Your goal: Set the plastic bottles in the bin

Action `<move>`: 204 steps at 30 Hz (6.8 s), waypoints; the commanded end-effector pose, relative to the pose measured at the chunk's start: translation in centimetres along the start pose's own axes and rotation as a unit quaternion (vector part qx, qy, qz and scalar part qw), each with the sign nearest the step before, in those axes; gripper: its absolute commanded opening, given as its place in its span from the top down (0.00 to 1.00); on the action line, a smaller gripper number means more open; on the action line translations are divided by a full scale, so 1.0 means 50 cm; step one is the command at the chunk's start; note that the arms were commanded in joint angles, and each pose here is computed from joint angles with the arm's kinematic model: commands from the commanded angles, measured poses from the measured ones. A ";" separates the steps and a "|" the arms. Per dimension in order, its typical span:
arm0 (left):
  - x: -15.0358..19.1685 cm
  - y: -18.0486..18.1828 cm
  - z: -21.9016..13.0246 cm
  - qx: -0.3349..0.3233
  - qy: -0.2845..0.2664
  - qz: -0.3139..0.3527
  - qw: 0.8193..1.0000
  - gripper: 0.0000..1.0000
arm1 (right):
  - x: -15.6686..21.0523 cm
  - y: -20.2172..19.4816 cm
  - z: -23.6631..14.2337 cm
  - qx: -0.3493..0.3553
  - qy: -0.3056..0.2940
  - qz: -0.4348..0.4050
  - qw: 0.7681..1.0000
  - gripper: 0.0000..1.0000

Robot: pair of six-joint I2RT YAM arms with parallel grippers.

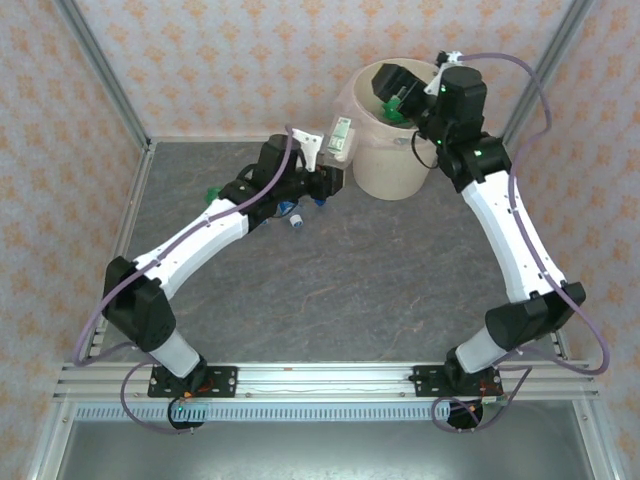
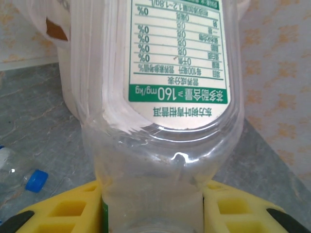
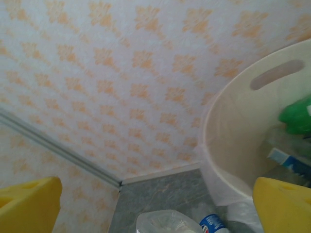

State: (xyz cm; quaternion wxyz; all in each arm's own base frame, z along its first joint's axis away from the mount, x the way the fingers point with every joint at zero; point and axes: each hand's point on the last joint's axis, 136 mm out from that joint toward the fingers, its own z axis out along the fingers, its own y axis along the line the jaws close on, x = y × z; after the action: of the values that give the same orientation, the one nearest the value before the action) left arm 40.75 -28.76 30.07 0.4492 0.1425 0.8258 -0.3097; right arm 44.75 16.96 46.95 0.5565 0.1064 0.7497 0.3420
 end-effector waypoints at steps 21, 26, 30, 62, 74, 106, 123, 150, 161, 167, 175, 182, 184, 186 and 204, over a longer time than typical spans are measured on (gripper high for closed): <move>-0.093 -0.045 -0.122 0.044 -0.071 0.030 0.996 0.65 | 0.169 0.142 0.073 -0.188 0.203 -0.016 0.961 0.12; -0.100 -0.052 -0.126 0.051 -0.078 0.034 0.995 0.65 | 0.199 0.138 0.068 -0.195 0.236 -0.016 0.952 0.18; -0.101 -0.056 -0.124 0.058 -0.078 0.036 0.995 0.65 | 0.208 0.139 0.064 -0.200 0.246 -0.015 0.948 0.30; -0.124 0.032 -0.160 -0.042 -0.127 -0.003 0.991 0.01 | 0.035 0.067 0.076 -0.100 0.084 0.017 0.991 0.55; -0.122 0.087 -0.189 -0.094 -0.141 -0.031 0.985 0.01 | -0.128 -0.092 0.062 0.090 -0.077 0.011 0.993 0.55; -0.100 0.117 -0.232 -0.137 -0.156 -0.055 0.977 0.01 | -0.146 -0.285 0.143 0.320 -0.119 -0.119 0.932 0.02; -0.069 0.163 -0.187 -0.177 -0.122 -0.071 0.974 0.01 | -0.171 -0.216 0.084 0.274 -0.118 -0.106 0.949 0.00; 0.254 0.493 -0.175 -0.370 -0.019 -0.359 0.857 0.22 | 0.059 -0.076 0.023 0.101 0.051 -0.132 0.985 0.00; 0.323 0.547 -0.145 -0.377 -0.010 -0.418 0.827 0.35 | 0.054 -0.040 -0.039 0.049 0.030 -0.152 0.987 0.00; 0.327 0.573 -0.123 -0.373 -0.007 -0.424 0.825 0.38 | 0.049 -0.037 -0.059 0.044 0.016 -0.159 0.986 0.00; 0.328 0.599 -0.089 -0.373 0.006 -0.425 0.824 0.41 | 0.051 -0.037 -0.052 0.039 0.013 -0.166 0.985 0.00; 0.342 0.607 -0.070 -0.371 0.019 -0.426 0.825 0.40 | 0.060 -0.044 -0.033 0.043 0.024 -0.168 0.984 0.00; 0.346 0.612 -0.064 -0.373 0.024 -0.426 0.824 0.40 | 0.060 -0.048 -0.030 0.047 0.024 -0.170 0.984 0.00; 0.346 0.616 -0.058 -0.372 0.026 -0.424 0.825 0.40 | 0.060 -0.050 -0.029 0.050 0.024 -0.171 0.984 0.00; 0.365 0.638 -0.074 -0.386 0.032 -0.417 0.822 0.66 | 0.062 -0.058 -0.025 0.060 0.025 -0.172 0.983 0.00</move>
State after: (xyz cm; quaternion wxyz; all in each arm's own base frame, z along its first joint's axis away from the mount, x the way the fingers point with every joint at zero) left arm 44.48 -3.25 3.48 0.2566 -0.3975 0.8720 -0.1253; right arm 43.03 16.29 41.65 0.5636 0.0001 0.8008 0.2025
